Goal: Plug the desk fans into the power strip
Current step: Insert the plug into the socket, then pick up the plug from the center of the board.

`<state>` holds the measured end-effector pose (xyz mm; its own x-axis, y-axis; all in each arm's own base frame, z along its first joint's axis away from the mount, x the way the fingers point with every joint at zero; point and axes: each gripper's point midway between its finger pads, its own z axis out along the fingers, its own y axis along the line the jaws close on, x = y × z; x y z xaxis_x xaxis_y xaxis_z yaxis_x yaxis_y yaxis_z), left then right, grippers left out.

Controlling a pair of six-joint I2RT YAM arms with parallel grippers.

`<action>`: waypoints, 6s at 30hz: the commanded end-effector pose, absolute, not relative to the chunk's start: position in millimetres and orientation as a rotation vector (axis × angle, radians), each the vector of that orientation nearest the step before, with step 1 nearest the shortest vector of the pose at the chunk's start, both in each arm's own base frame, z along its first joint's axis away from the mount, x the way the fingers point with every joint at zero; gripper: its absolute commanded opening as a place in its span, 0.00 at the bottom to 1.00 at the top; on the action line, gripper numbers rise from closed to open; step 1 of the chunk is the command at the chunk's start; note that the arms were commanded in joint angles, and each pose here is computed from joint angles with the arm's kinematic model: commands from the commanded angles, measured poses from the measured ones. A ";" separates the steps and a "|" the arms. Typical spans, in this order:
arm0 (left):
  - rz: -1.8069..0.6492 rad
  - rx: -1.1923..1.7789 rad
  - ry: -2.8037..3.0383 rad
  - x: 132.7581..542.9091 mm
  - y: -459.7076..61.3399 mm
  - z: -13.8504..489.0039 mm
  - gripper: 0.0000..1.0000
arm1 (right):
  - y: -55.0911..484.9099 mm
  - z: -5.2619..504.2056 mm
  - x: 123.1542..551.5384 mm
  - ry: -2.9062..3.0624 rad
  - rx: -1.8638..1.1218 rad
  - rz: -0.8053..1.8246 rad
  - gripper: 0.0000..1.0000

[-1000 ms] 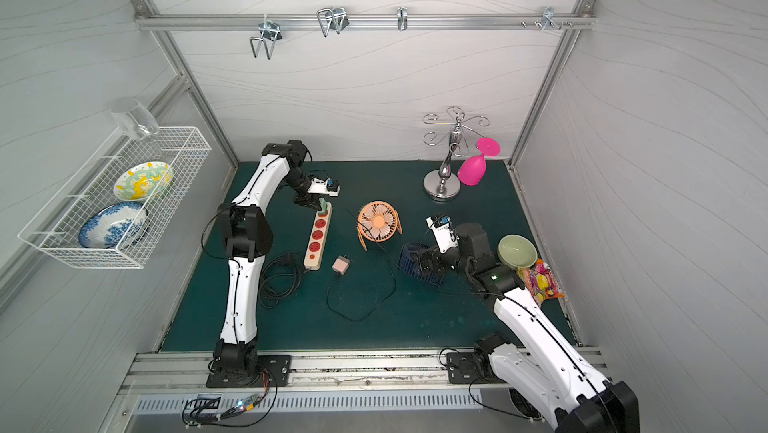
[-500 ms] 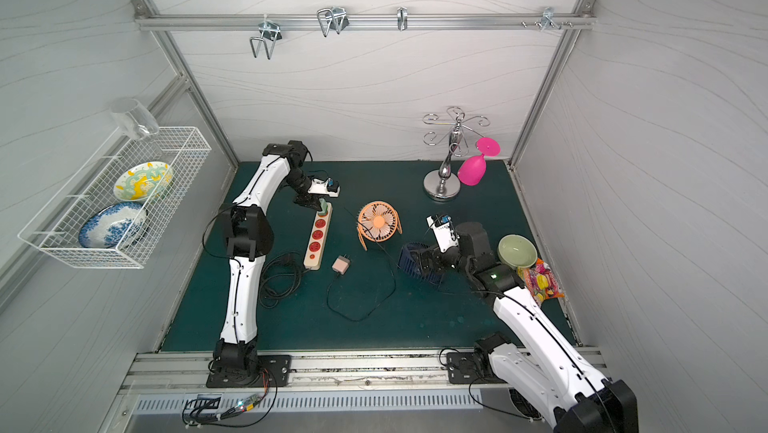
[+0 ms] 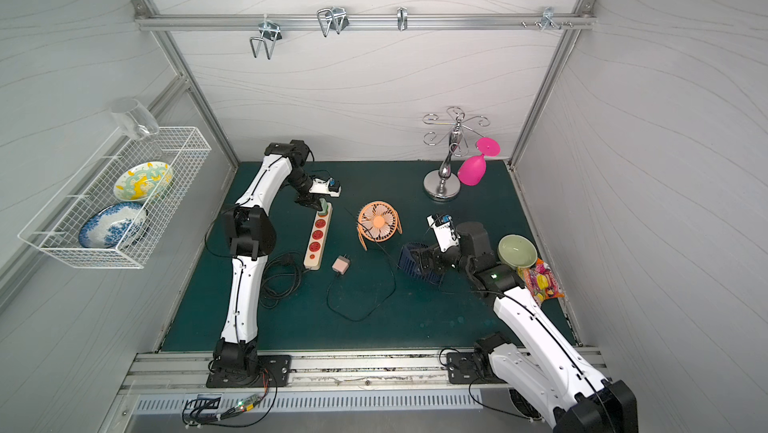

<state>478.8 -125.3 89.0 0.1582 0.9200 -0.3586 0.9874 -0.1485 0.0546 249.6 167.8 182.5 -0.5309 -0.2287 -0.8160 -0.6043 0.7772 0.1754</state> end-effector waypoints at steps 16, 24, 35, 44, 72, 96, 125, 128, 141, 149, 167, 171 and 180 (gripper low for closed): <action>-0.138 2.340 1.920 488.7 -94.0 39.0 0.00 | 168.4 187.1 250.8 2.104 -0.604 0.583 0.99; -0.223 2.337 1.959 470.7 -115.4 17.8 0.00 | 168.3 187.9 250.8 2.099 -0.604 0.582 0.99; -0.244 2.329 1.993 471.2 -124.2 -5.8 0.00 | 168.3 187.6 251.6 2.099 -0.603 0.579 0.99; -0.244 2.248 1.951 481.9 -138.6 12.7 0.00 | 169.2 187.5 250.1 2.100 -0.615 0.585 0.99; -0.116 1.866 1.802 415.9 -144.4 194.0 1.00 | 191.5 237.5 220.2 1.921 -0.809 0.702 0.99; -0.174 0.920 2.207 329.8 -87.3 217.3 1.00 | 303.5 202.9 175.5 1.599 -1.784 0.733 0.99; -0.237 0.227 2.330 340.8 -51.0 203.0 1.00 | 414.9 84.7 214.7 1.546 -2.276 0.811 0.99; -0.221 0.217 2.338 341.0 -48.0 204.9 1.00 | 421.6 73.2 220.0 1.560 -2.262 0.823 0.99; -0.307 0.234 2.332 338.3 -58.9 206.6 1.00 | 431.2 49.5 234.9 1.548 -2.224 0.887 0.99; -0.285 0.238 2.323 340.4 -56.8 210.6 1.00 | 417.9 42.6 226.4 1.561 -2.259 0.846 0.98; -0.282 0.265 2.319 341.0 -57.9 205.7 1.00 | 392.8 41.1 216.4 1.643 -2.210 0.724 0.81; -0.301 0.276 2.320 339.9 -60.4 208.4 1.00 | 390.5 40.6 217.8 1.636 -2.201 0.691 0.78; -0.284 0.277 2.331 339.3 -58.3 207.2 1.00 | 385.2 37.4 232.9 1.640 -2.143 0.554 0.65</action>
